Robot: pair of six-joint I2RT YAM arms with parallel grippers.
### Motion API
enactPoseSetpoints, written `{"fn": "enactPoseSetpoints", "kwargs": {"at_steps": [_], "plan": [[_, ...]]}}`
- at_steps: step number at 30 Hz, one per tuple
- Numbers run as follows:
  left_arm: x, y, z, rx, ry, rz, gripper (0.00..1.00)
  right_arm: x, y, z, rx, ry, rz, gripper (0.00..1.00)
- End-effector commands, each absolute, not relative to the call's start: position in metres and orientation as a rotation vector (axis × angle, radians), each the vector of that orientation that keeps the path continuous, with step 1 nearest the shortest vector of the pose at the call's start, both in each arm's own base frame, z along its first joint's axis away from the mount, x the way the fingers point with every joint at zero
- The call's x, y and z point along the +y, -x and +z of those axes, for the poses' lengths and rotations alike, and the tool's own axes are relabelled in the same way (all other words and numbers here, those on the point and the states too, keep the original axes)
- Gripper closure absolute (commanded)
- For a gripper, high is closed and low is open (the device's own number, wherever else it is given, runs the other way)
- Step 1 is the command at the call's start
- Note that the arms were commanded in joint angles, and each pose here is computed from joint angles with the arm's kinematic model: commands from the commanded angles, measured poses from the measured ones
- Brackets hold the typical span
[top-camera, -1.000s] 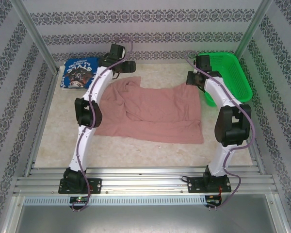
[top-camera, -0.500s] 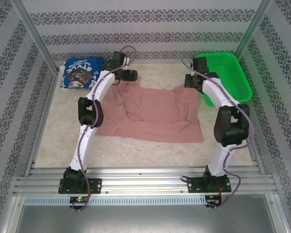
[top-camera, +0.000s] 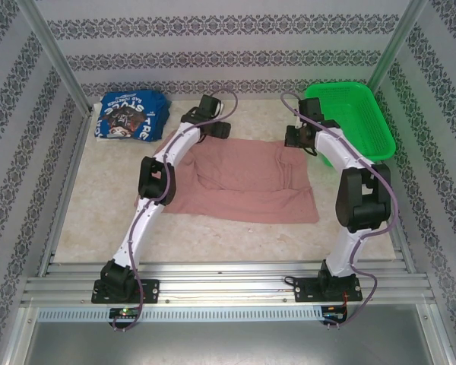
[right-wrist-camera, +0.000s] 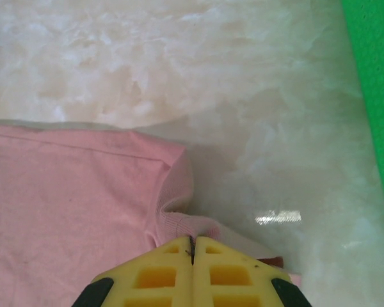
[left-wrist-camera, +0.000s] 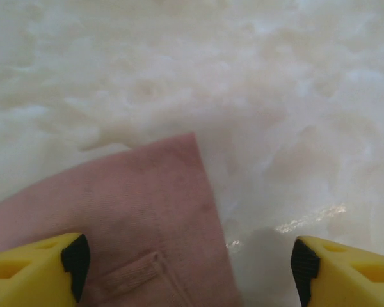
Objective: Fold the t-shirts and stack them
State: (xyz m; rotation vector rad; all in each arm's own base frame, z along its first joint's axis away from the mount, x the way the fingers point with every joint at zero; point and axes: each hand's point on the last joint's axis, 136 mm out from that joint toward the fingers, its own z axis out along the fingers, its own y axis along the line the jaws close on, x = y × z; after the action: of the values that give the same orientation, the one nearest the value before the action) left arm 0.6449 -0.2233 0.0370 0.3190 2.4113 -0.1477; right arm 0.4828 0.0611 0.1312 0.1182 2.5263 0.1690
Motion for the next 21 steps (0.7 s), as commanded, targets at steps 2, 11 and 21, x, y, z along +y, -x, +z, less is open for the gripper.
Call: {"fn": "enactPoseSetpoints", "kwargs": {"at_steps": [2, 11, 21], "plan": [[-0.21, -0.657, 0.048, 2.363, -0.281, -0.034, 0.18, 0.074, -0.474, 0.157, 2.477, -0.111, 0.242, 1.0], [-0.199, -0.658, 0.042, 2.4, -0.203, -0.104, 0.49, 0.074, -0.459, 0.165, 2.46, -0.122, 0.257, 1.0], [-0.178, -0.649, 0.03, 2.489, -0.134, -0.146, 0.47, 0.073, -0.44, 0.166, 2.45, -0.137, 0.28, 1.0]]}}
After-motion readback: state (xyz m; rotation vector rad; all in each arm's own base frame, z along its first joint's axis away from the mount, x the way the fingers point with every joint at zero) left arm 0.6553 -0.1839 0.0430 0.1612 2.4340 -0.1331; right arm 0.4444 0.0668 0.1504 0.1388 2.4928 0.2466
